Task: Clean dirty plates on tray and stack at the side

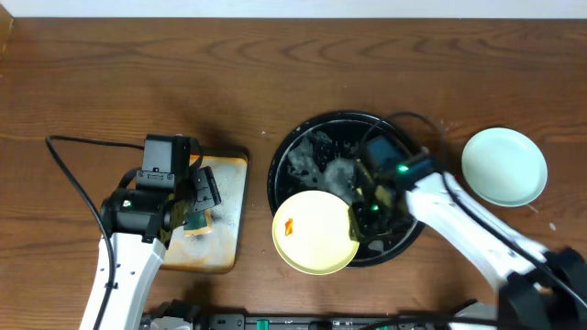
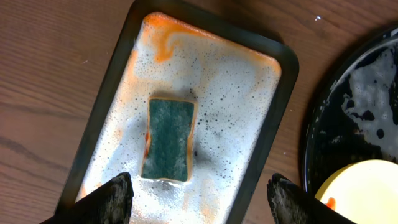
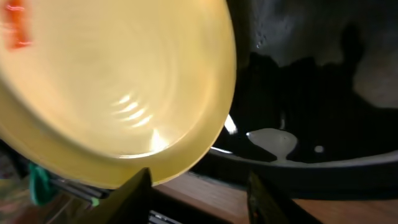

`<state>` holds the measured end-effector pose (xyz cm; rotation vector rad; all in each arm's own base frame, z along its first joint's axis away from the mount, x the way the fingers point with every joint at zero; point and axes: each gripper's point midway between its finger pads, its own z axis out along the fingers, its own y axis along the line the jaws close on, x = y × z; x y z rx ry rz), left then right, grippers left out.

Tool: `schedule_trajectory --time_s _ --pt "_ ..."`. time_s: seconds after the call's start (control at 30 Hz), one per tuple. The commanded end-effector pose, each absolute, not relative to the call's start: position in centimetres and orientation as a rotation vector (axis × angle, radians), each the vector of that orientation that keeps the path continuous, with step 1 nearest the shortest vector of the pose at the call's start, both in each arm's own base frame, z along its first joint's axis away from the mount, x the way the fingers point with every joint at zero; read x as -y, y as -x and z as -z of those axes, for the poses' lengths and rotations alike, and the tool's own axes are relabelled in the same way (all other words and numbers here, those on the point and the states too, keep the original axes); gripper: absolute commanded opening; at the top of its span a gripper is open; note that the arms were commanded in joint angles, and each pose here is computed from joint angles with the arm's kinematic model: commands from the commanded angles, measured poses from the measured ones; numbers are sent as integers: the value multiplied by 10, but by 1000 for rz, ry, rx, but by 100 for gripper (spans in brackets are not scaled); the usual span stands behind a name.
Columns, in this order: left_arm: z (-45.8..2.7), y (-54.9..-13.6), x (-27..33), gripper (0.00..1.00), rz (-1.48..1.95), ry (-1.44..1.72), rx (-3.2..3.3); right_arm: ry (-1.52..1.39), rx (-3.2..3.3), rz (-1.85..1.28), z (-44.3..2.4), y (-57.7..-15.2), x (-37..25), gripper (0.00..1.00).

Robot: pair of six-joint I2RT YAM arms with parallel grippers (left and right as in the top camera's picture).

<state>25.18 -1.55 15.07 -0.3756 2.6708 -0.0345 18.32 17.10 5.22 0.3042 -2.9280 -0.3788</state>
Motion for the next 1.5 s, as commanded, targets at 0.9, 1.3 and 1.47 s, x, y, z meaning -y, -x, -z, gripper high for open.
schedule_trajectory --time_s 0.9,1.3,1.47 --pt "-156 -255 15 71 35 369 -2659 -12 3383 -6 -65 -292 -104 1" --pt "-156 -255 15 70 35 369 -2661 -1 3517 -313 -79 -323 -75 1" --pt "-150 -252 15 70 27 371 -2683 -2 3509 -315 -78 -321 -74 1"
